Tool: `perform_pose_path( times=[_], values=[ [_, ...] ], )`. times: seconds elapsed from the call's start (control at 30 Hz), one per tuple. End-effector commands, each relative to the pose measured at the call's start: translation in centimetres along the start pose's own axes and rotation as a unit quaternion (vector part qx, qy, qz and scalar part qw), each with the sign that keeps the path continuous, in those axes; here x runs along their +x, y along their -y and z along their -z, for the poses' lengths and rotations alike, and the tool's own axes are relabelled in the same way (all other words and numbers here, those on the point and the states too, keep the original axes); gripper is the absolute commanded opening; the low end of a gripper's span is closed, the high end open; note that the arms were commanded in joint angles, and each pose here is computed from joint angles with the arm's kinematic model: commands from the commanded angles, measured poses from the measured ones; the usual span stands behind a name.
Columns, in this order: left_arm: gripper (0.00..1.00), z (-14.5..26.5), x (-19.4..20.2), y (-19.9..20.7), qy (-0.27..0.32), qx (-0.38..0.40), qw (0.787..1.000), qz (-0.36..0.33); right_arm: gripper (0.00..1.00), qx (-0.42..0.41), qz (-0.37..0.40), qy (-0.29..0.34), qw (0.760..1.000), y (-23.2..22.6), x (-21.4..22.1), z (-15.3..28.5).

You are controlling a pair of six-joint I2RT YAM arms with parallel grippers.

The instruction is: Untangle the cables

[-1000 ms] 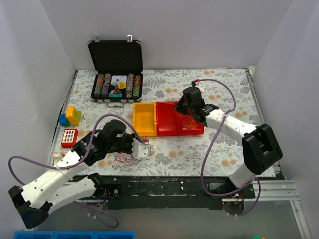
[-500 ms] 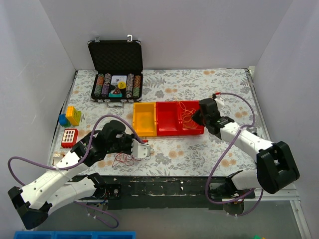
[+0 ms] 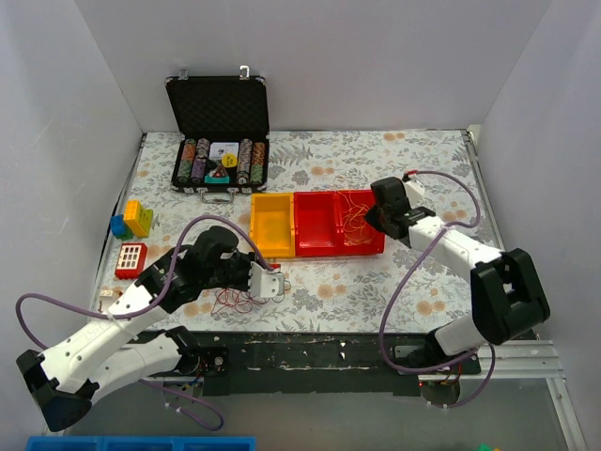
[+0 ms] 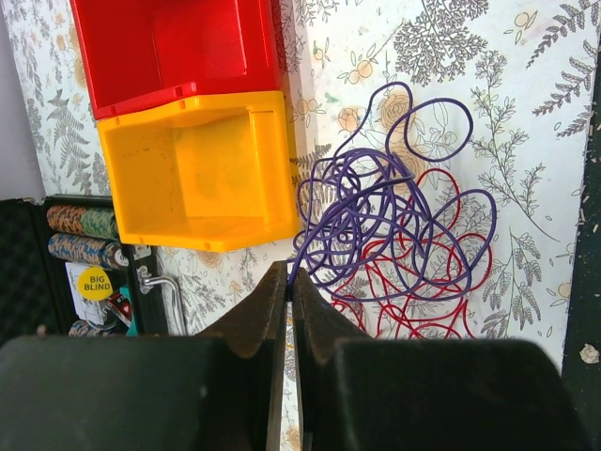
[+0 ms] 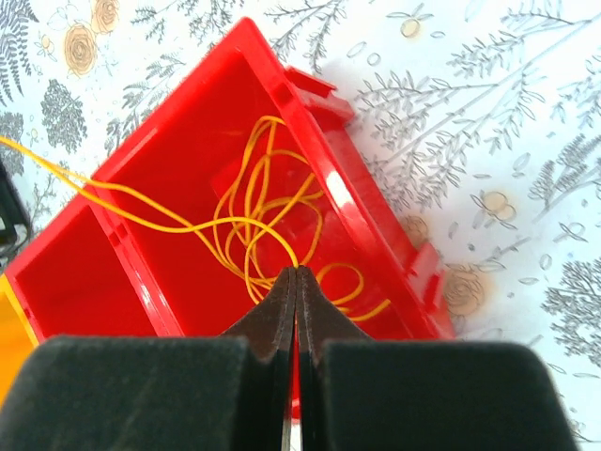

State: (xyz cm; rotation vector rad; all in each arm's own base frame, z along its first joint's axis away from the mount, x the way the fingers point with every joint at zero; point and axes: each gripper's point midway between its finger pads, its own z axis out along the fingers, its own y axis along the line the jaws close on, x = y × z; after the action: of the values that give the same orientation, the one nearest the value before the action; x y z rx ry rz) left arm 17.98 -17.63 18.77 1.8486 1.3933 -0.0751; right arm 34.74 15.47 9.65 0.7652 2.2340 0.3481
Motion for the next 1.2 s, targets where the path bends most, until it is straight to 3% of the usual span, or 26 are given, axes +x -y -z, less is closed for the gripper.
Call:
perform_pose_path(
  times=[0.0,0.4,0.43,0.63,0.73,0.97,1.17],
  values=[
    [0.03,0.1,-0.7,-0.8,0.012,-0.009,1.0,-0.005,0.01,0.02,-0.001,0.007,1.0,-1.5,-1.1,-1.3],
    [0.05,0.2,-0.7,-1.0,0.009,-0.009,1.0,-0.001,0.01,0.04,0.044,-0.029,0.998,-0.7,2.5,-3.7],
    [0.05,0.1,-0.8,-1.0,0.01,-0.009,1.0,-0.002,0.04,0.037,0.048,-0.029,0.998,-0.8,2.5,-3.6],
    [0.05,0.1,-0.9,-1.2,0.009,-0.009,1.0,-0.002,0.54,-0.004,0.064,-0.013,0.998,-3.3,0.3,-1.0],
    [0.06,0.2,-0.8,-1.2,0.009,-0.01,1.0,-0.003,0.67,-0.029,0.065,0.0,0.997,-4.2,-0.9,0.7],
    [0.06,0.1,-0.8,-1.1,0.008,-0.007,1.0,-0.003,0.73,-0.137,0.084,0.05,0.986,-9.6,-4.2,3.1],
    [0.05,0.2,-0.7,-1.1,0.006,-0.008,1.0,-0.002,0.82,-0.136,0.177,0.06,0.973,-14.7,-6.2,-0.8]
  ],
)
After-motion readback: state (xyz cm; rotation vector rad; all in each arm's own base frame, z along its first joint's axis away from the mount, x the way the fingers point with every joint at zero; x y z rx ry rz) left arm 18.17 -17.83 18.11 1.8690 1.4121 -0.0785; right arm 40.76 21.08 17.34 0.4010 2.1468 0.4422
